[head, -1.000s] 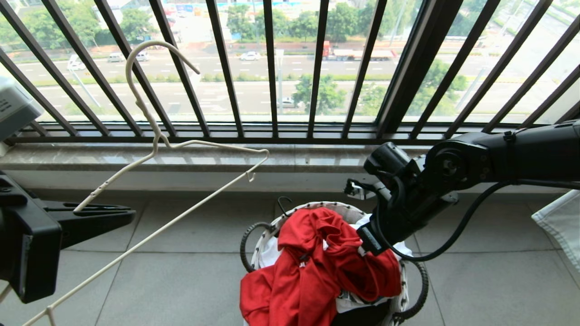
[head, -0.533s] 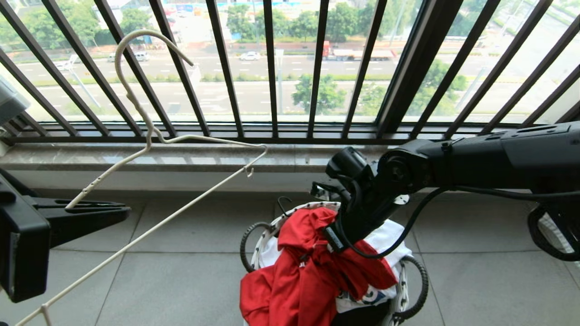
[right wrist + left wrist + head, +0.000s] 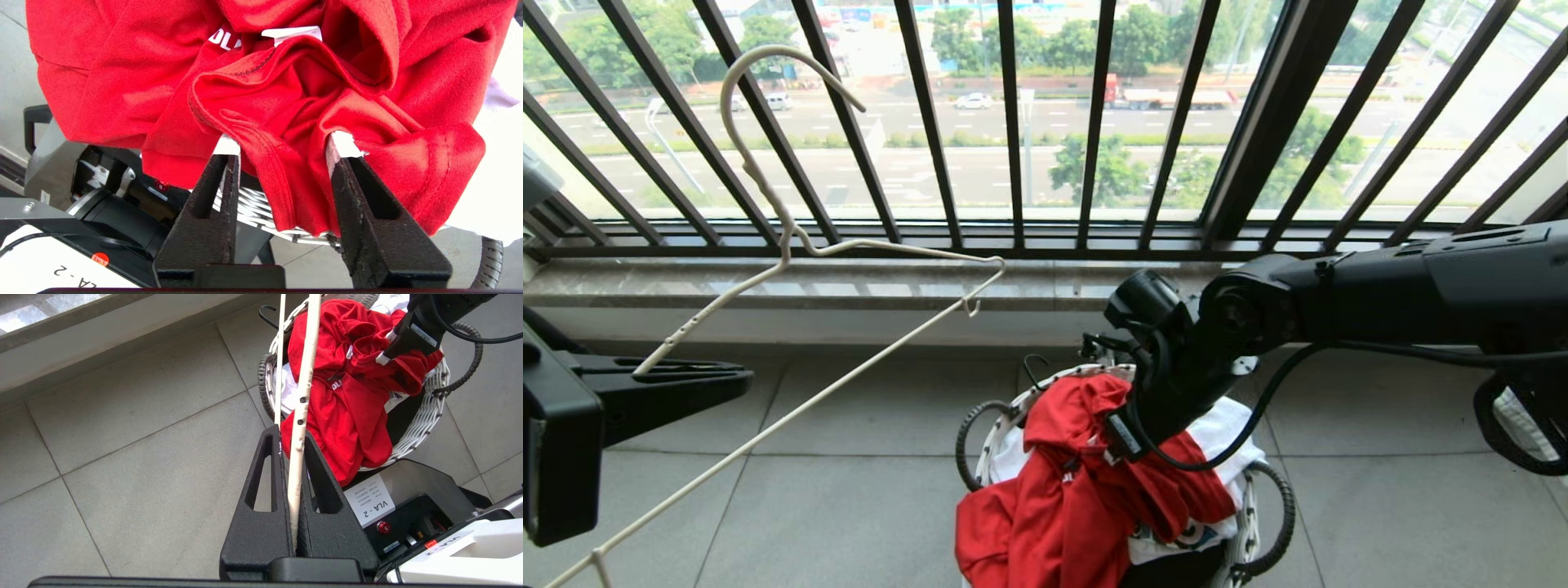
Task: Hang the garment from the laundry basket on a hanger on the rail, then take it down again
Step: Pick up clothes from the basket
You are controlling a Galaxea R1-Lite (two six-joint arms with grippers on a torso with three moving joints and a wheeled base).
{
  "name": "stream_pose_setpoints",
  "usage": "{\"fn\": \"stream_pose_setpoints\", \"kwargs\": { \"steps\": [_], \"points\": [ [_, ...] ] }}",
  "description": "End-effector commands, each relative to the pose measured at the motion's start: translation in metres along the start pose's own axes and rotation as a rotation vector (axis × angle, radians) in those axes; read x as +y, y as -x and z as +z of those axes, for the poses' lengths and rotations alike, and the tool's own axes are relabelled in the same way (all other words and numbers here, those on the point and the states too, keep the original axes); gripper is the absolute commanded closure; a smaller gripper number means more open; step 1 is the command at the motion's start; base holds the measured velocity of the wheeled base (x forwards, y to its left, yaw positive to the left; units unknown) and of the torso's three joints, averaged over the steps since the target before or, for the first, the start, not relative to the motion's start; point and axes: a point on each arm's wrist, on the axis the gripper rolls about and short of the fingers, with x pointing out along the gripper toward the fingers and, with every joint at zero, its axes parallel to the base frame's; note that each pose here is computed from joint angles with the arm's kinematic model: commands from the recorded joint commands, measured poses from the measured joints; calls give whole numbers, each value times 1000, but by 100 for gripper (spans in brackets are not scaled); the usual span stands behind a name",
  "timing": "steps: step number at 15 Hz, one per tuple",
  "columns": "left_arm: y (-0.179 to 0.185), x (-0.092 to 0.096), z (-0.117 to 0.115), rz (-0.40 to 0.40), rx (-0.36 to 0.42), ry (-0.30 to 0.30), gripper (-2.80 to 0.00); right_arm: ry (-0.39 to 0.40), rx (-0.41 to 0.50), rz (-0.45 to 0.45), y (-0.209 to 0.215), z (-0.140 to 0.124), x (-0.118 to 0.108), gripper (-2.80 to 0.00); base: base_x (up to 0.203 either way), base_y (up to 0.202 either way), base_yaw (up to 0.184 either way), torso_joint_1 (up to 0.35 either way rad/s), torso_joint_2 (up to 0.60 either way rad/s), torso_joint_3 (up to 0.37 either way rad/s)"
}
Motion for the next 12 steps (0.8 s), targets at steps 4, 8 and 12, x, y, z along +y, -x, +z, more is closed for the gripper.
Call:
{"fn": "stream_pose_setpoints", "kwargs": {
  "steps": [4, 8, 12],
  "points": [
    [-1, 0, -1, -1, 10, -3, 0, -72, -47, -55, 49, -21, -22, -280, 0, 0, 0, 0, 0, 0],
    [-2, 0, -1, -1, 11, -3, 0, -170, -34, -102, 56, -35, -60, -280, 0, 0, 0, 0, 0, 0],
    [1, 0, -1, 0, 3, -2, 0, -139, 7, -99, 41, -36, -63, -280, 0, 0, 0, 0, 0, 0]
  ]
}}
